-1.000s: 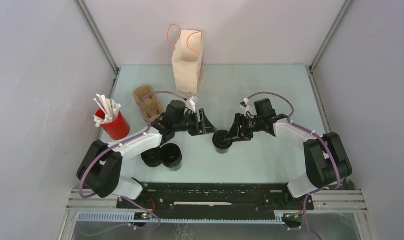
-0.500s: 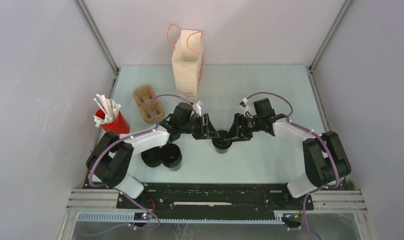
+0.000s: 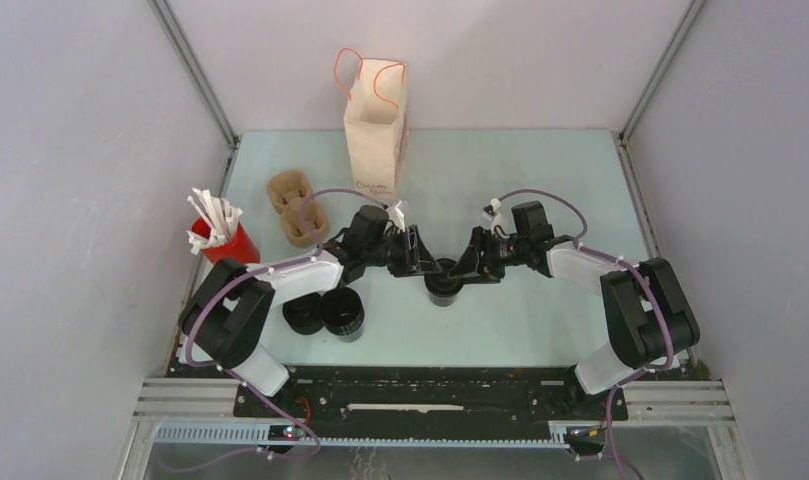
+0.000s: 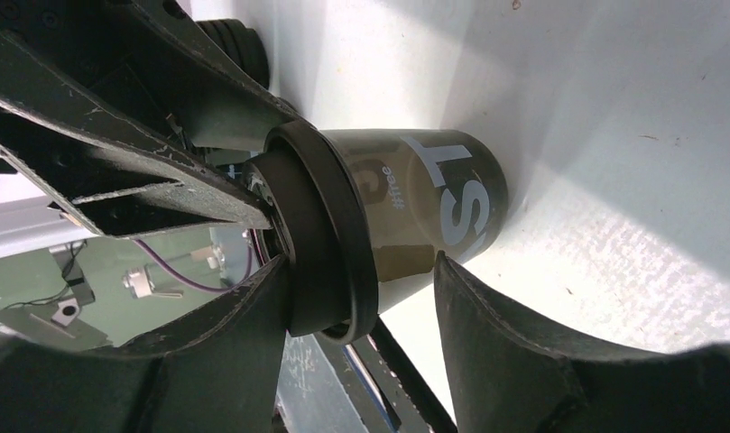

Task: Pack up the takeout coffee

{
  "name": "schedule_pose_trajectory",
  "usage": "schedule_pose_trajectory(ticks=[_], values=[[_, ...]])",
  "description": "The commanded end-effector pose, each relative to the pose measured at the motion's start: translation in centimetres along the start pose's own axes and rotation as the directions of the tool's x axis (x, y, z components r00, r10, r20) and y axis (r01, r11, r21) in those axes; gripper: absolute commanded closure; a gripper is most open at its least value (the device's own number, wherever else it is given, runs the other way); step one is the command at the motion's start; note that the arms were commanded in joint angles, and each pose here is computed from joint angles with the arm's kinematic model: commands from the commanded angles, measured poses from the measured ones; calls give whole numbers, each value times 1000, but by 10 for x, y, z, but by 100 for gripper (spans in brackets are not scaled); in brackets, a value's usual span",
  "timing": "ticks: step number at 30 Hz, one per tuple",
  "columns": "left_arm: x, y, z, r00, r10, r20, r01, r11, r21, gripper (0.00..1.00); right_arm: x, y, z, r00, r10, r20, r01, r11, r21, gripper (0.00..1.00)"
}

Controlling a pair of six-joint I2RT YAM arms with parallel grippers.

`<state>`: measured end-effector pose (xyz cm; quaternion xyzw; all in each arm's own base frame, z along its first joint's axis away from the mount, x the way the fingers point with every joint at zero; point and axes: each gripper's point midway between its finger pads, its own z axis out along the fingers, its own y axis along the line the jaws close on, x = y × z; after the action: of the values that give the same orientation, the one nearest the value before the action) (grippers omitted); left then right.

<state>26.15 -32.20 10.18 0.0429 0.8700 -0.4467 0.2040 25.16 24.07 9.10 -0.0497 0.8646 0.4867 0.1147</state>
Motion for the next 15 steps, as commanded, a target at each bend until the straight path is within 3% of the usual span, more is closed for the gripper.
schedule_pose_trajectory(ticks=[1,7,12,15], values=[[9,27,7,1000,7,-7,-8,993,-117,55,-3,-3,2,1000,9,26,-9,1000,-1,31],[13,24,6,999,35,-15,-36,992,-123,56,-21,10,-13,997,2,72,0,999,-35,21],[15,23,2,999,47,-7,-47,991,-124,57,-24,11,-14,997,18,72,-14,998,-59,21],[14,18,-1,998,57,0,-56,992,-116,56,-17,9,-10,998,15,53,-13,999,-41,27]])
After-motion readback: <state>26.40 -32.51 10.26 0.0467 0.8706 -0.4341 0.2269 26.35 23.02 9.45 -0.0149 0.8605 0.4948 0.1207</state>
